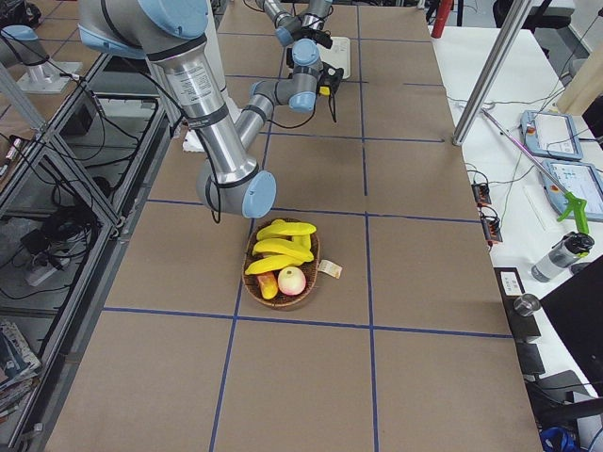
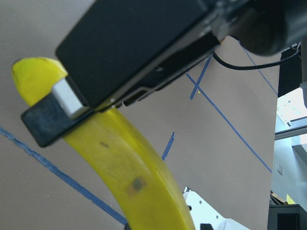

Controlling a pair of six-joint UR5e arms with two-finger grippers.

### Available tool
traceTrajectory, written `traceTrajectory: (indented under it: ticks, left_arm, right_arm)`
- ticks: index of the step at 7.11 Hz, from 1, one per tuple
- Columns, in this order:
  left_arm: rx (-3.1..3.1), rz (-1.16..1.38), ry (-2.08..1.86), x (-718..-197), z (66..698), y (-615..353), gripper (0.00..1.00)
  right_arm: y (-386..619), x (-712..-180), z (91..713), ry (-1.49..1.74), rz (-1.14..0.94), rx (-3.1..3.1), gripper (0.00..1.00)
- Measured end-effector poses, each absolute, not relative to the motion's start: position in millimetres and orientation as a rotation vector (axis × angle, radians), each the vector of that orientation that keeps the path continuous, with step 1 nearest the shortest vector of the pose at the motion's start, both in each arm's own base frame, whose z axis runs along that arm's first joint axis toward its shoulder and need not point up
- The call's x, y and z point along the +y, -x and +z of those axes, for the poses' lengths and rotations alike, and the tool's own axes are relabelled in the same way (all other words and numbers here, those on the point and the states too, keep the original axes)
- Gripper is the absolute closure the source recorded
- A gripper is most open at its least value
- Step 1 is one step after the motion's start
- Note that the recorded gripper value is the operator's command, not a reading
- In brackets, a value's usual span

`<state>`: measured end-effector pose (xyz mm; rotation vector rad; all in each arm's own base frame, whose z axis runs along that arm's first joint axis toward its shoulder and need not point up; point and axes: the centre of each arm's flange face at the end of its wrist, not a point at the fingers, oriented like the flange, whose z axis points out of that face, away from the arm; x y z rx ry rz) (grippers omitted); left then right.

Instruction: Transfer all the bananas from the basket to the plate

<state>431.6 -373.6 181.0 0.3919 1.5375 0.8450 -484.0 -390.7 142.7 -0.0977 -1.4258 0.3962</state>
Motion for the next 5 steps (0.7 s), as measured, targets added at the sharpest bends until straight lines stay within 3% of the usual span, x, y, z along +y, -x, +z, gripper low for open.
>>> traceTrajectory:
  ticks: [1, 5]
  left_arm:
    - [1.537, 0.843, -0.389, -373.6, 181.7, -431.5, 1.0]
    - [1.532, 0.832, -0.379, -374.5, 185.8, -430.5, 1.0]
  right_arm:
    - [484.0, -390.8, 142.7, 0.097, 0.397, -1.426, 0.0]
    - [481.2, -391.4, 141.2, 0.086, 0.4, -1.431, 0.0]
